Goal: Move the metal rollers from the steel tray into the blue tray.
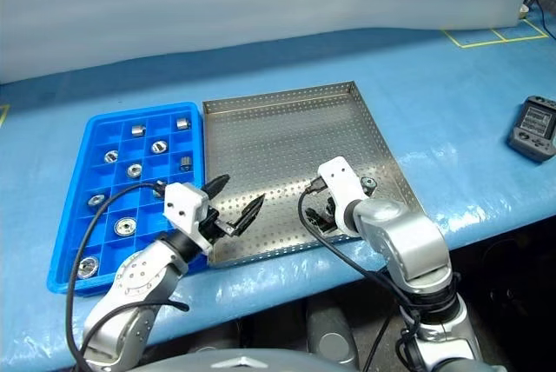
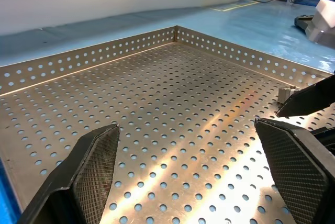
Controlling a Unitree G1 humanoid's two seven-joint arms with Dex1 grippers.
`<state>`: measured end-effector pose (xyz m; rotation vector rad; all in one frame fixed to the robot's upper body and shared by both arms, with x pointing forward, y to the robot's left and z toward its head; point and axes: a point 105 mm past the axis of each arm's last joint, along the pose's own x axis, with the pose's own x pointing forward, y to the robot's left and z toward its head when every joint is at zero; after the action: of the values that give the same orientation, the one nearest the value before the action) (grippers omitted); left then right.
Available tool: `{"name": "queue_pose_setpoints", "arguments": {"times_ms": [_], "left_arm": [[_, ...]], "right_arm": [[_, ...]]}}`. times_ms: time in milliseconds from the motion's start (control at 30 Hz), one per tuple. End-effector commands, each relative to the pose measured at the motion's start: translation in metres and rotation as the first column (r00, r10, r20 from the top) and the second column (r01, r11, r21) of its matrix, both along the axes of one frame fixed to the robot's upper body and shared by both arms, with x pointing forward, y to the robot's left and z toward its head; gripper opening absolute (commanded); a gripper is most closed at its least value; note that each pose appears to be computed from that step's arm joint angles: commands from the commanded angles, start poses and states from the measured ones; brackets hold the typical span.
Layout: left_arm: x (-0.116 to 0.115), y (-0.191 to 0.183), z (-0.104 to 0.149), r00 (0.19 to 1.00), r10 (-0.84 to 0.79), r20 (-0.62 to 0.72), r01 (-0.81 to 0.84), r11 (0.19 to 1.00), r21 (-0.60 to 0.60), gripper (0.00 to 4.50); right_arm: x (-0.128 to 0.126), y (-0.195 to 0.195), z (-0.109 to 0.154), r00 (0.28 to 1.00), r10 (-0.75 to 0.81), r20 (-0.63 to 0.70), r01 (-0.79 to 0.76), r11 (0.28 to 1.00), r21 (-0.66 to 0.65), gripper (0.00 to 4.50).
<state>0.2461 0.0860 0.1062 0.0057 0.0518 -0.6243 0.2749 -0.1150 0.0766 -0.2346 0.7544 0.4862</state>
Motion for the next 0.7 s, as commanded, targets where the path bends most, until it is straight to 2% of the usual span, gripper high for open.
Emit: {"name": "queue_pose_setpoints", "arguments": {"times_ms": [33, 233, 333, 533, 567, 700], "left_arm": [[-0.009, -0.012, 0.001, 0.994, -0.105, -0.014, 0.104, 0.995, -0.005, 4.5], [-0.019, -0.019, -0.003, 0.981, -0.189, -0.05, 0.189, 0.982, -0.004, 4.5], [-0.022, -0.021, -0.004, 0.977, -0.205, -0.058, 0.205, 0.979, -0.011, 4.5], [-0.023, -0.021, -0.005, 0.977, -0.205, -0.063, 0.205, 0.979, -0.01, 4.5], [-0.023, -0.02, -0.005, 0.978, -0.198, -0.063, 0.198, 0.98, -0.009, 4.5], [-0.02, -0.013, -0.005, 0.99, -0.134, -0.05, 0.133, 0.991, -0.012, 4.5]], "right_arm": [[-0.003, 0.0, 0.004, 1.0, 0.002, 0.016, -0.002, 1.0, 0.003, 4.48], [-0.006, 0.001, -0.004, 1.0, -0.01, -0.006, 0.01, 1.0, -0.001, 4.48], [-0.005, -0.001, -0.007, 1.0, -0.025, -0.003, 0.025, 1.0, -0.011, 3.89], [-0.002, 0.002, -0.005, 1.0, -0.018, 0.015, 0.018, 1.0, -0.013, 1.9], [0.0, 0.003, -0.004, 1.0, -0.015, 0.024, 0.015, 1.0, -0.01, 1.73], [0.014, 0.017, 0.011, 0.991, 0.014, 0.135, -0.018, 0.999, 0.029, 1.73]]}}
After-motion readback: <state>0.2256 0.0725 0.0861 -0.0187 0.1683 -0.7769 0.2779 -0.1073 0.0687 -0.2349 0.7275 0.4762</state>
